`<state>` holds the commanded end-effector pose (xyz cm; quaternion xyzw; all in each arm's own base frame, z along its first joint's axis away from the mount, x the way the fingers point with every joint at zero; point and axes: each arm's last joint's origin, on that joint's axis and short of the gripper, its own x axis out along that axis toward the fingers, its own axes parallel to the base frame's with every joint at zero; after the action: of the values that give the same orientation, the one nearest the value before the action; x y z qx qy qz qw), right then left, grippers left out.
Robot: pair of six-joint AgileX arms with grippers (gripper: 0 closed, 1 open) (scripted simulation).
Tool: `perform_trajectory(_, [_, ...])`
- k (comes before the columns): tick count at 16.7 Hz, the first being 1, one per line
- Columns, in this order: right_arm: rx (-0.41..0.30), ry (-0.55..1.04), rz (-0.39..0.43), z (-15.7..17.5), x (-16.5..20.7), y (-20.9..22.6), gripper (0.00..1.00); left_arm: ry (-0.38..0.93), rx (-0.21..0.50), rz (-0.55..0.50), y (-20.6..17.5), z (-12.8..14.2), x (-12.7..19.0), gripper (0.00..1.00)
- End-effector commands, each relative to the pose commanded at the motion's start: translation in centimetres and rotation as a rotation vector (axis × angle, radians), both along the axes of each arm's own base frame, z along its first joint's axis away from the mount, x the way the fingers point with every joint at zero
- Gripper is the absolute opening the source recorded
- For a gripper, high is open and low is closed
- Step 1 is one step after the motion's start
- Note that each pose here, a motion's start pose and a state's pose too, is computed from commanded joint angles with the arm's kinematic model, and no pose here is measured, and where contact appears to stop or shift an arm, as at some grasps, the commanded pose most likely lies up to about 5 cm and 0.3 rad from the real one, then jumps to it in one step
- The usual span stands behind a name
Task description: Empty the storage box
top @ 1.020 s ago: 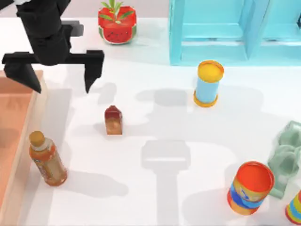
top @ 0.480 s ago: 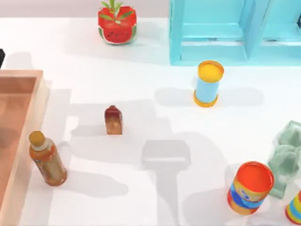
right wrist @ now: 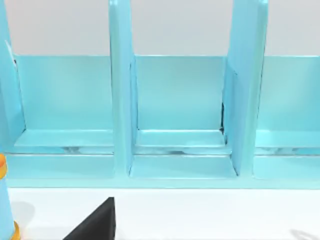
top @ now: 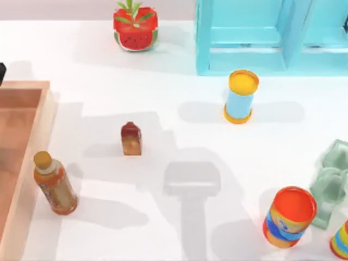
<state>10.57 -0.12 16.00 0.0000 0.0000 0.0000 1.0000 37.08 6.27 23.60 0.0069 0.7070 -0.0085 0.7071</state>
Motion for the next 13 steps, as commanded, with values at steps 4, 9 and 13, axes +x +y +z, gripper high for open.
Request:
perform_trajectory(4, [0.0,0.0,0.0,0.0,0.0,0.0,1.0,0.001,0.0,0.001,0.8,-5.0,0.6,1.0])
perform_trajectory(9, [0.0,0.0,0.0,0.0,0.0,0.0,1.0,0.002,0.001,0.001,-0.6,-7.7,-0.9,1.0])
perform_trajectory(13, [0.0,0.0,0.0,0.0,0.0,0.0,1.0,0.003,0.0,0.0,-0.9,-7.8,-1.0,1.0])
